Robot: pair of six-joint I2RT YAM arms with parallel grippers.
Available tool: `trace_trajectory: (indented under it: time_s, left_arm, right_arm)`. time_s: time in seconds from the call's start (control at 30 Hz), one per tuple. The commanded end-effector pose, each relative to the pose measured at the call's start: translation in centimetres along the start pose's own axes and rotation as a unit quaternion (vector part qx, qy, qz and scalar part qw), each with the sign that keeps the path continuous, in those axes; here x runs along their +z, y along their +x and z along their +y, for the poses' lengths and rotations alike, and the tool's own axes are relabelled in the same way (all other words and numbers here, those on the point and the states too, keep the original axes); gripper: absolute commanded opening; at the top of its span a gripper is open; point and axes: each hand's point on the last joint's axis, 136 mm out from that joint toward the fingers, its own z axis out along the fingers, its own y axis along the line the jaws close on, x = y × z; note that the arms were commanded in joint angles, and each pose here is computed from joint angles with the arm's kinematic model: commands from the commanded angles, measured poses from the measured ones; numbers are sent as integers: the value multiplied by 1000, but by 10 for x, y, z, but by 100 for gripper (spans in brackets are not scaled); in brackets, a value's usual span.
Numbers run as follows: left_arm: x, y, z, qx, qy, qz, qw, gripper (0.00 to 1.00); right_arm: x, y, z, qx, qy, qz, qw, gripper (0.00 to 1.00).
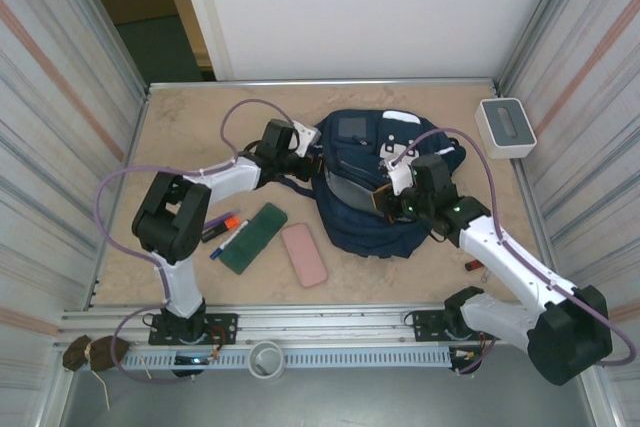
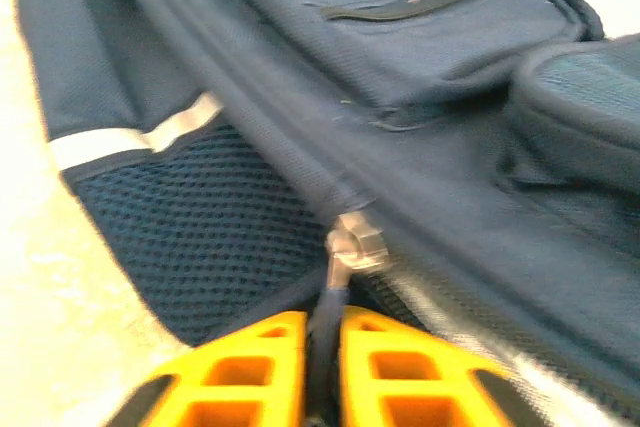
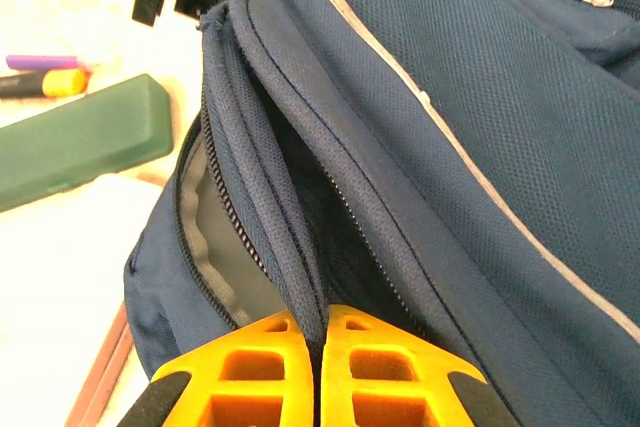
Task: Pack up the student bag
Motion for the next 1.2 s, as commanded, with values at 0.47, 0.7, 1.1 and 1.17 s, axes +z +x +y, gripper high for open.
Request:
trace_trajectory:
  time_s: [0.47, 0.7, 1.1, 1.17]
  left_arm:
    - [-140, 104, 25, -140, -148, 65, 977, 72]
    - [-188, 176, 26, -162, -230, 145, 949, 75]
    - [-186, 194, -14, -169, -231, 171, 943, 82]
    - [-177, 183, -39, -168, -204, 157, 952, 82]
  right_arm:
    - [26, -90, -9, 71, 12, 50, 996, 0]
    - [38, -97, -4, 72, -12, 43, 996, 0]
    - [54, -85, -6, 74, -29, 53, 995, 0]
    - [54, -85, -7, 74, -28, 53, 995, 0]
